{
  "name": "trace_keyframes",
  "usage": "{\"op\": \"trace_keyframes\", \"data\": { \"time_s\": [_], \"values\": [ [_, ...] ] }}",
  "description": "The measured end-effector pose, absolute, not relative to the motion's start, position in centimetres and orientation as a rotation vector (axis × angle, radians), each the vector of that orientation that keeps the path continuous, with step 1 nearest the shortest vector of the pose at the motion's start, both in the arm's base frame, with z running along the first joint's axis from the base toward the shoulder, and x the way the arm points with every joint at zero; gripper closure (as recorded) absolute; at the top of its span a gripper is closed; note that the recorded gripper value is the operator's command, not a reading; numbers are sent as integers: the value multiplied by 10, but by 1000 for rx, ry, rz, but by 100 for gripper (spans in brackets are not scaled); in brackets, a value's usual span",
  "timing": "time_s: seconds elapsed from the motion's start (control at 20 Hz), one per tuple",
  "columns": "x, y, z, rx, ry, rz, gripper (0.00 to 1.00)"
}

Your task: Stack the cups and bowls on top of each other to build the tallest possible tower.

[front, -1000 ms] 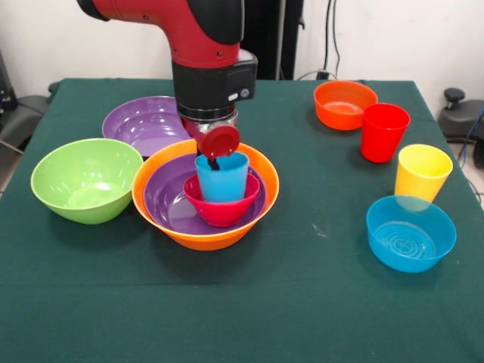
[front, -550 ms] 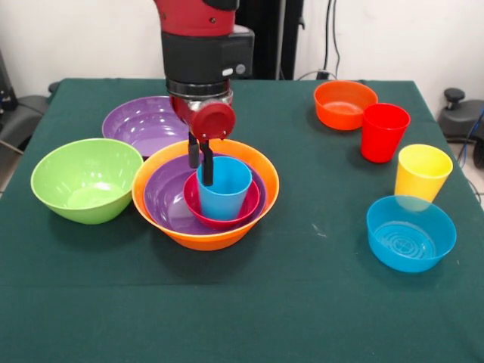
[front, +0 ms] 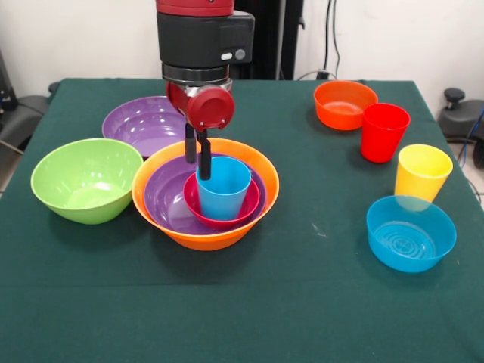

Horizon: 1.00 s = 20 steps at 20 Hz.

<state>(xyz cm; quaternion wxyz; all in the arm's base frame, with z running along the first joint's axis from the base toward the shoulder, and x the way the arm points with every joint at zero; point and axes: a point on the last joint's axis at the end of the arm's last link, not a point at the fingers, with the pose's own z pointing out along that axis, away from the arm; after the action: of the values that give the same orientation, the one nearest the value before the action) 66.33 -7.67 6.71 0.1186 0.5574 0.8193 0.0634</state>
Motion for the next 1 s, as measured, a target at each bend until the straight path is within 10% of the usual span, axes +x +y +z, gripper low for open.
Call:
{"op": "trace_keyframes", "data": {
  "time_s": [1.0],
  "values": [
    [655,4,120,1555,2521,139,0]
  ]
}}
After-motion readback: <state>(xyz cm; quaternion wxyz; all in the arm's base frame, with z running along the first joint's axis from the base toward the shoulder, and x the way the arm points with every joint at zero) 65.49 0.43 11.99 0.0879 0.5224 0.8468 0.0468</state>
